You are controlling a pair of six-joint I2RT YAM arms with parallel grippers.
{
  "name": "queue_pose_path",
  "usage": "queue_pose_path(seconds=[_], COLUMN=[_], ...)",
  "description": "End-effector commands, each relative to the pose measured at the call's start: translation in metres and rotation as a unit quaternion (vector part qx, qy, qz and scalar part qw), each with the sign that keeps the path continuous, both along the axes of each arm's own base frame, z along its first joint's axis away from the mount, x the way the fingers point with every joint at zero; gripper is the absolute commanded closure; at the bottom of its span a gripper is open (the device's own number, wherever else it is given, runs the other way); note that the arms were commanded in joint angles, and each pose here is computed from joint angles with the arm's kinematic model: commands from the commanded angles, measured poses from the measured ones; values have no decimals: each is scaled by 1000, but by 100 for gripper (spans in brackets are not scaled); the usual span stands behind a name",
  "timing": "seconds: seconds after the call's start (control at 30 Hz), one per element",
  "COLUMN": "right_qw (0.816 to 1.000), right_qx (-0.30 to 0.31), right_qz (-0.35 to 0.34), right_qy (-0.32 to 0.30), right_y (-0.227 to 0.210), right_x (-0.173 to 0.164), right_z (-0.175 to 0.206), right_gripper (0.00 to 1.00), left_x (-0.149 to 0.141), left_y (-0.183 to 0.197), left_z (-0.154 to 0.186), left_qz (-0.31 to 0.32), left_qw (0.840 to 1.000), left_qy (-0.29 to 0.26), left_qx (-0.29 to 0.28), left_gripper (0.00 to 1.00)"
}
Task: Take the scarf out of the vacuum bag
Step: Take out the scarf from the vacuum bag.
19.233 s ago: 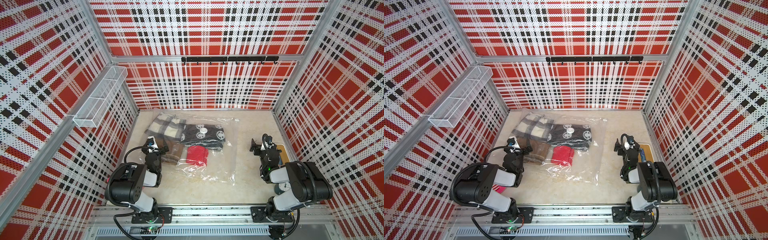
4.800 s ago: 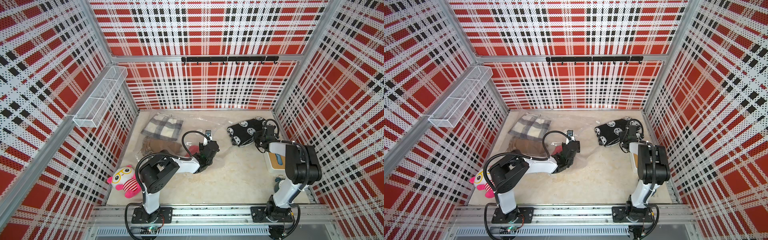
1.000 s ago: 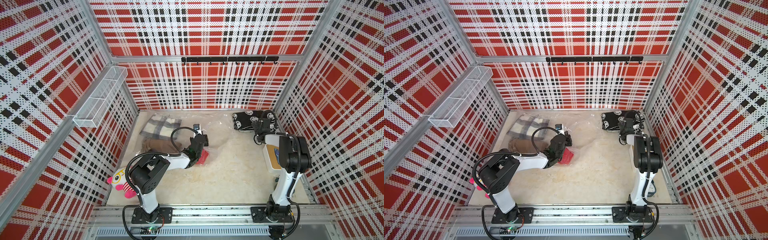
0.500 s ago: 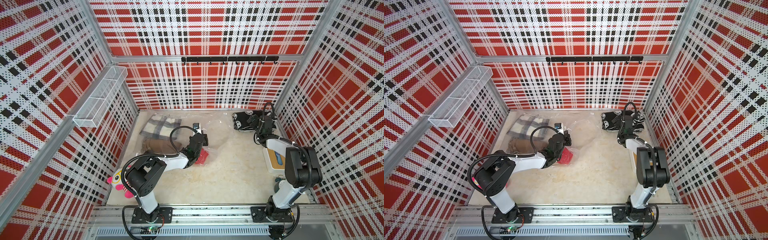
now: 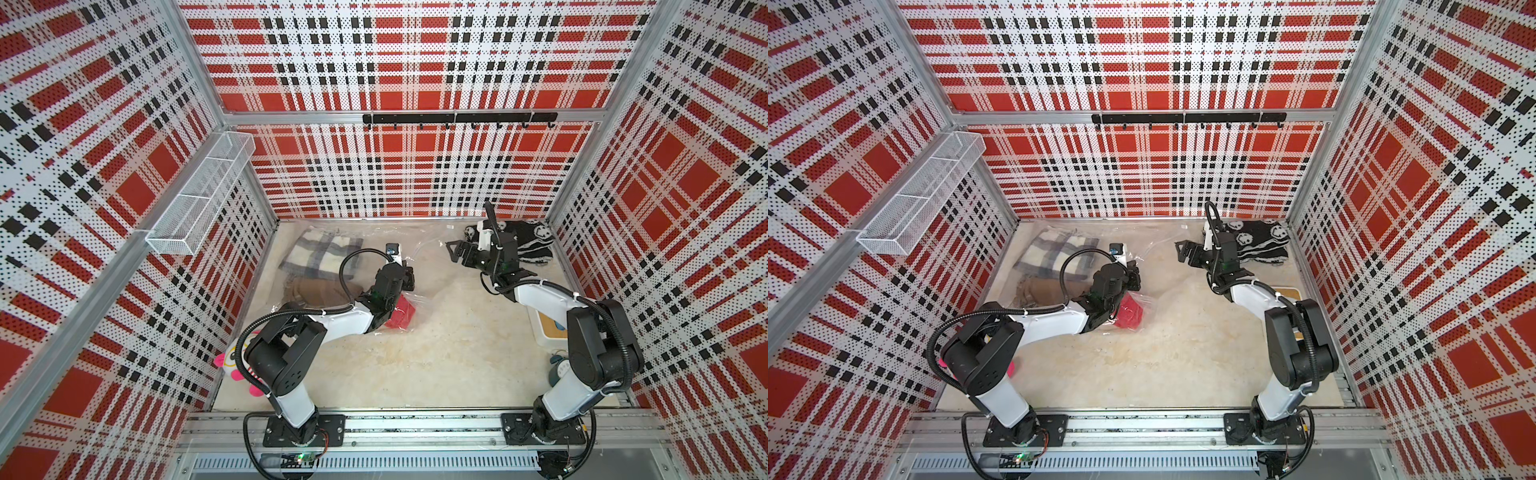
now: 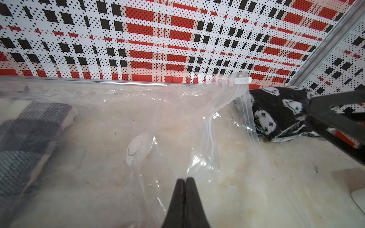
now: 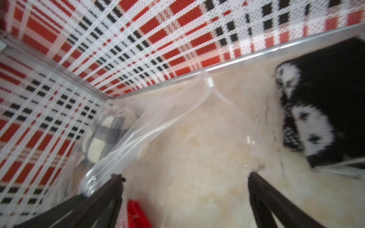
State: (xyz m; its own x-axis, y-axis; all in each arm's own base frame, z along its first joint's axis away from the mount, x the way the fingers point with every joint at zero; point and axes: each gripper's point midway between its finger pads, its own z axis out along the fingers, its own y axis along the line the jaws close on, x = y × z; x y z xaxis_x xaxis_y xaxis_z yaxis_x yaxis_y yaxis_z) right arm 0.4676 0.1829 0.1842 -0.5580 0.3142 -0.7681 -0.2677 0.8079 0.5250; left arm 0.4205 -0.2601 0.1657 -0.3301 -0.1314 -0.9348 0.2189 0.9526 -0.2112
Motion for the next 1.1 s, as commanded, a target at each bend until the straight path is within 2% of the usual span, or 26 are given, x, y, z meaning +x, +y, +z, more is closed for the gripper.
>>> queue_pose_path(seconds=[0.0,0.1,0.27,0.37,0.57,0.73,1.07], right_qw=[998,996,987,980,979,969,962], right_qx=[-6,-11,11,19,-23,-33,-31], right_qz=[64,90,154,183,186,227,253], right_qy=[8,14,52,74,84,91,100], right_y=[30,51,82,93,93,110,128], right_x=[-7,-10,-15,-27,-45,-66,-98], right_z=[-12,-24,-49,-64,-78,-90,-106], right_gripper=[0,1,12,13,14,20,17], left_x=[-4,-5,-8,-11,-18,-19,-33], left_y=[3,0,-9,-12,-20,-28,-32], left_z=[13,14,19,23,28,25,20], left_qz=[-1,-2,2,12,15,15,30], left_qw=[1000,1000,1000,1000,1000,999,999], left_qy=[-8,-7,-10,-16,-22,-21,-20], left_qx=[0,-1,3,11,16,19,24], left_gripper=[100,100,100,100,100,100,100])
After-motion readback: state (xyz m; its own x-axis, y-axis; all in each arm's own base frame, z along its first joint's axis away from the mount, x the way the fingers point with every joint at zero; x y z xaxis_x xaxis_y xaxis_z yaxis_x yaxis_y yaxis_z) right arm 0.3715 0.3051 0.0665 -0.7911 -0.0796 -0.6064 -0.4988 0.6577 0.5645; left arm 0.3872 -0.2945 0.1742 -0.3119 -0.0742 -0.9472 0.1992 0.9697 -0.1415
